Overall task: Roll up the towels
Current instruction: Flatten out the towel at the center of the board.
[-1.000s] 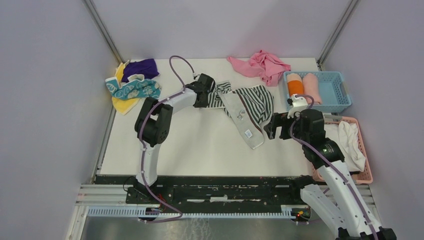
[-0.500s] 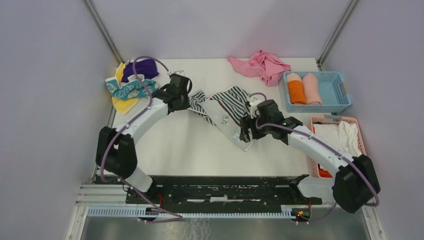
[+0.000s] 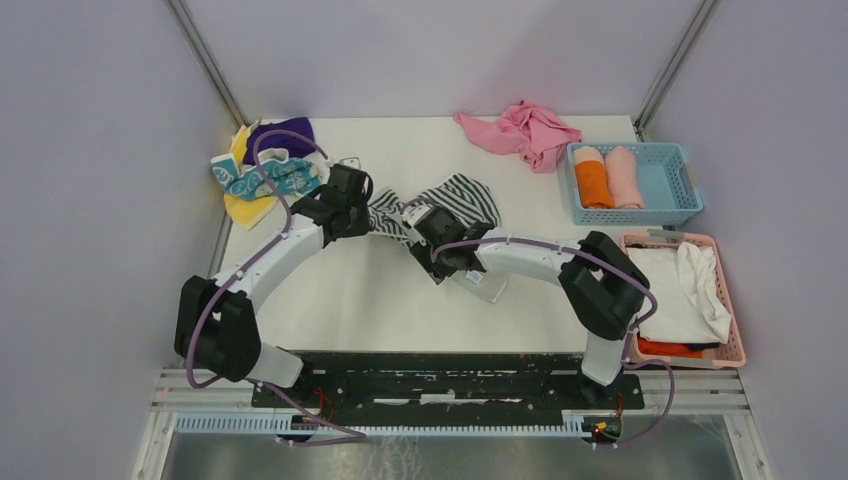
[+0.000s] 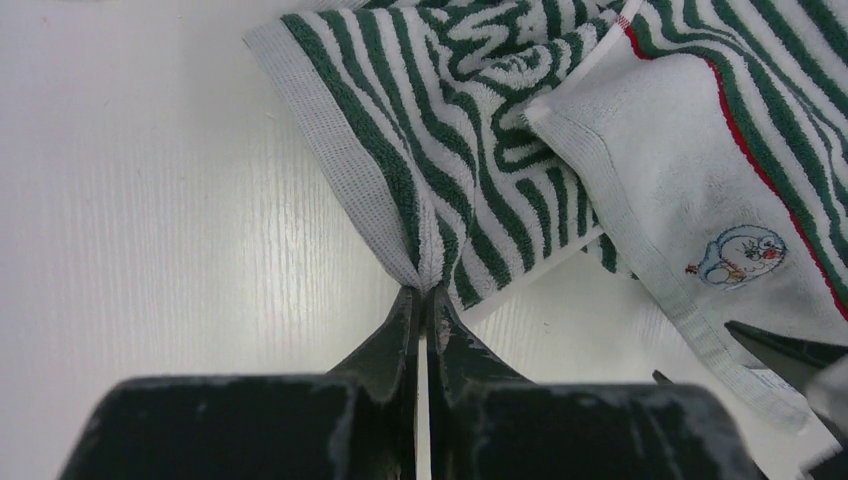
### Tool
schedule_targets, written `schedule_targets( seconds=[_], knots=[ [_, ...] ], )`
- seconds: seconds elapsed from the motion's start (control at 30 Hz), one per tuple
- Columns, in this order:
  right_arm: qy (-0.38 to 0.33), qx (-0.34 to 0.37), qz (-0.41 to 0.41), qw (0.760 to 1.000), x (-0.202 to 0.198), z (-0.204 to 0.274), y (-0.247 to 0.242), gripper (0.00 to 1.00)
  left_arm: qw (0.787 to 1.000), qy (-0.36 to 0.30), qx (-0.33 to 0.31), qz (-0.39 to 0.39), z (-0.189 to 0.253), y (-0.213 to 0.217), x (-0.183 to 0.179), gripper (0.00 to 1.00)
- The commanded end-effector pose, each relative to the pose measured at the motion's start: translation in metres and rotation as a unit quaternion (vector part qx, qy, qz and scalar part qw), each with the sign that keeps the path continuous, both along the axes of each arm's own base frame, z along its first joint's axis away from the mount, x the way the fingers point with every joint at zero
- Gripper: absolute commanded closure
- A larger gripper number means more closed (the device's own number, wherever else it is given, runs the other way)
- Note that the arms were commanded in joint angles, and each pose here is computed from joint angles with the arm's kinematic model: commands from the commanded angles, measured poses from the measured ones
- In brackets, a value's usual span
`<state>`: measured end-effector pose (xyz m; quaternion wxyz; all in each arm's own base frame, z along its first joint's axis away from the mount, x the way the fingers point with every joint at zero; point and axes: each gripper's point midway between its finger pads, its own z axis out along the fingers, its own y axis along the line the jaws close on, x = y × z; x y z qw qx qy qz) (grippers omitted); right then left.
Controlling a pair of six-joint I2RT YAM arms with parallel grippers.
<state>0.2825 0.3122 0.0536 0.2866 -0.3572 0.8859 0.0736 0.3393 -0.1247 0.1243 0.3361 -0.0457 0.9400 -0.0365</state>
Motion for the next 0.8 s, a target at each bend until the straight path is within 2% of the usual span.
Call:
schedule_targets(
  seconds=[0.0, 0.17, 0.23, 0.3, 0.4, 0.47, 0.5, 0.6, 0.77],
  knots=[
    [-0.042, -0.039, -0.042, 0.997, 0.027, -0.002, -0.010, 0.40, 0.999, -0.034, -0.009, -0.007, 0.018, 0.005, 0.003, 0.97],
    [-0.035, -0.076, -0.057, 0.995, 0.029, -0.029, -0.019, 0.42, 0.999, -0.033, -0.011, -0.004, 0.017, 0.012, 0.002, 0.97],
    [-0.025, -0.080, -0.058, 0.995, 0.028, -0.039, -0.018, 0.45, 0.999, -0.034, -0.009, -0.004, 0.018, 0.013, 0.001, 0.97],
    [-0.016, -0.080, -0.068, 0.994, 0.029, -0.046, -0.021, 0.56, 0.999, -0.033, -0.003, 0.002, 0.019, 0.020, 0.001, 0.97],
    [-0.008, -0.056, -0.093, 0.994, 0.036, -0.037, -0.028, 0.80, 0.999, -0.038, -0.005, 0.012, 0.025, 0.033, 0.004, 0.97],
    [-0.015, -0.025, -0.109, 0.994, 0.048, -0.013, -0.033, 0.96, 0.998, -0.055, -0.012, 0.026, 0.040, 0.047, 0.012, 0.97],
    [-0.026, -0.010, -0.121, 0.992, 0.057, 0.005, -0.039, 0.99, 0.997, -0.066, -0.013, 0.033, 0.050, 0.055, 0.017, 0.97],
    [-0.066, 0.041, -0.167, 0.983, 0.087, 0.067, -0.068, 0.99, 0.993, -0.102, -0.010, 0.060, 0.084, 0.081, 0.034, 0.97],
    [-0.143, 0.101, -0.267, 0.948, 0.124, 0.166, -0.153, 0.99, 0.978, -0.171, -0.022, 0.115, 0.154, 0.125, 0.058, 0.97]
  ],
)
